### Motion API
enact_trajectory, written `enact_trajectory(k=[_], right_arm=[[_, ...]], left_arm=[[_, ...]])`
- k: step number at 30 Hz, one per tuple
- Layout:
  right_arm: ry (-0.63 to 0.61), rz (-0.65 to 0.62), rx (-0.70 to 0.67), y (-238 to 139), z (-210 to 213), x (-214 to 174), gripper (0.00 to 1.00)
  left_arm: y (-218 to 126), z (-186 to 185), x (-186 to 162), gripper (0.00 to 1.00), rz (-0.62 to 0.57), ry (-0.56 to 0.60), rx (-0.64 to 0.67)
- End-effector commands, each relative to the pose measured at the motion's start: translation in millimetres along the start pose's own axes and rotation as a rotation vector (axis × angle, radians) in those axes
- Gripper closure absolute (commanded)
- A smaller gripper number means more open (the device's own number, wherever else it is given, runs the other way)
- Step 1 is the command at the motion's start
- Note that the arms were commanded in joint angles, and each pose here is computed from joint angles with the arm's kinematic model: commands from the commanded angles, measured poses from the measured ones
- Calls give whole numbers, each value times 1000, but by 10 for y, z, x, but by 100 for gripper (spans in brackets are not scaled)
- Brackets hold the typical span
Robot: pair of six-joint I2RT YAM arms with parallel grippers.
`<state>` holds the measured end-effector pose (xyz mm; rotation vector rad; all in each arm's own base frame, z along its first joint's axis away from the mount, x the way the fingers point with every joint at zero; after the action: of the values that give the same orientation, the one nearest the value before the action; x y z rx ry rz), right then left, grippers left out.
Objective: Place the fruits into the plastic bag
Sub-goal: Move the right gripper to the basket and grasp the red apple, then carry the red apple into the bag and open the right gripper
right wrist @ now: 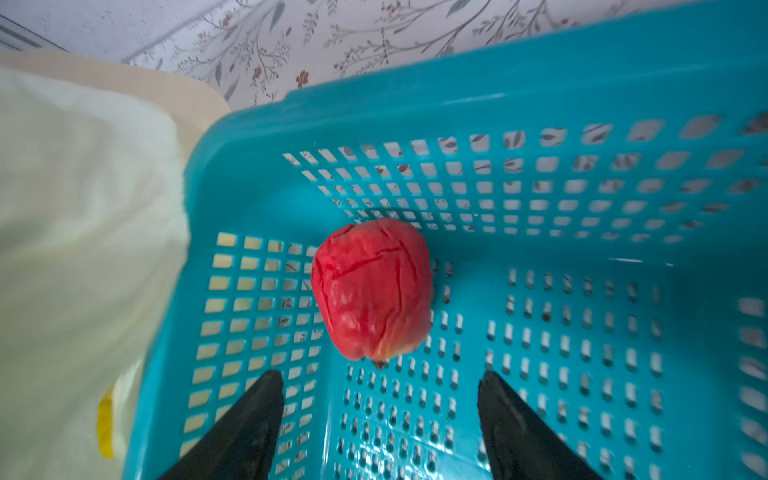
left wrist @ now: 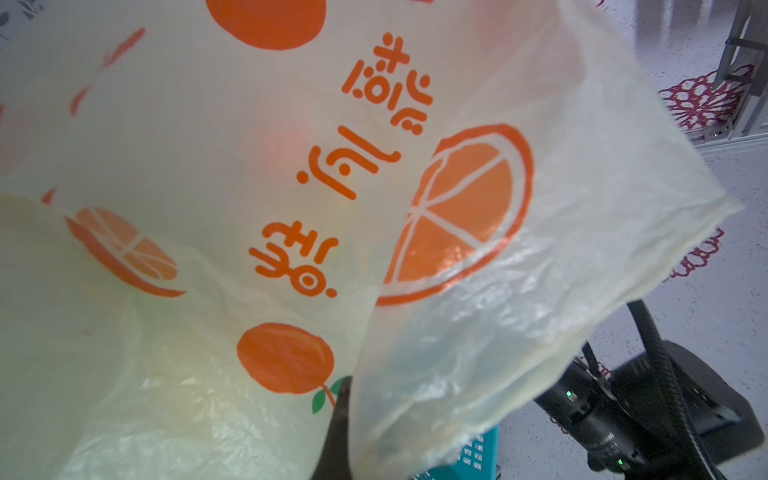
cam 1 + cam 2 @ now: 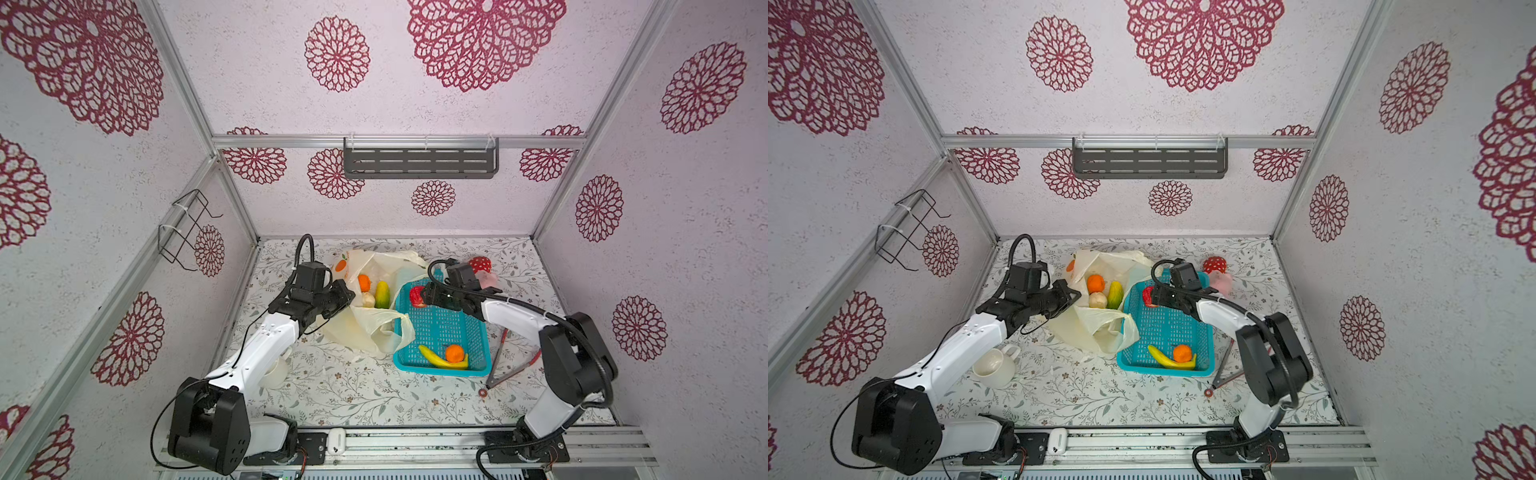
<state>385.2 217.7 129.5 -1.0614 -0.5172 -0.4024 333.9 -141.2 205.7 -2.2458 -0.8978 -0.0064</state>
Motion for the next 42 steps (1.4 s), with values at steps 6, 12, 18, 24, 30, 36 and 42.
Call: enact_trajectory(k=[6, 12, 18, 24, 30, 36, 42], right_arm=[[-6, 51, 19, 305, 65, 80, 23], [-4, 66, -27, 473, -24, 43, 26], [-3, 14, -7, 322, 9, 80, 56], [13, -195, -30, -418, -6, 146, 58], [-51, -367, 57, -1086, 161, 48, 56], [-281, -318, 343, -1207, 924, -153, 56], [-335, -198, 391, -796, 1366, -82, 53]], left_arm=[[-41, -71, 14, 100, -14, 31, -12], [-1, -63, 23, 100, -6, 32, -7], [5, -77, 24, 100, -1, 29, -10], [15, -53, 18, 100, -4, 27, -8], [42, -39, 13, 100, -4, 22, -9], [71, -49, 19, 100, -2, 19, -15], [59, -43, 6, 100, -6, 15, -9]])
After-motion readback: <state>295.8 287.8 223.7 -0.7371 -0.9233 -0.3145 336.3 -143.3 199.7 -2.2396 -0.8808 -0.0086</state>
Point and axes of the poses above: each gripper's point midway between its finger pads, its own y axis out along the fingers, its own z axis along the line the jaws close on, x = y × z, the point moved 4 cm from there along -y, back along the fingers, and after that the axes turned 7 degrees about -y, right-handed, at the moved point
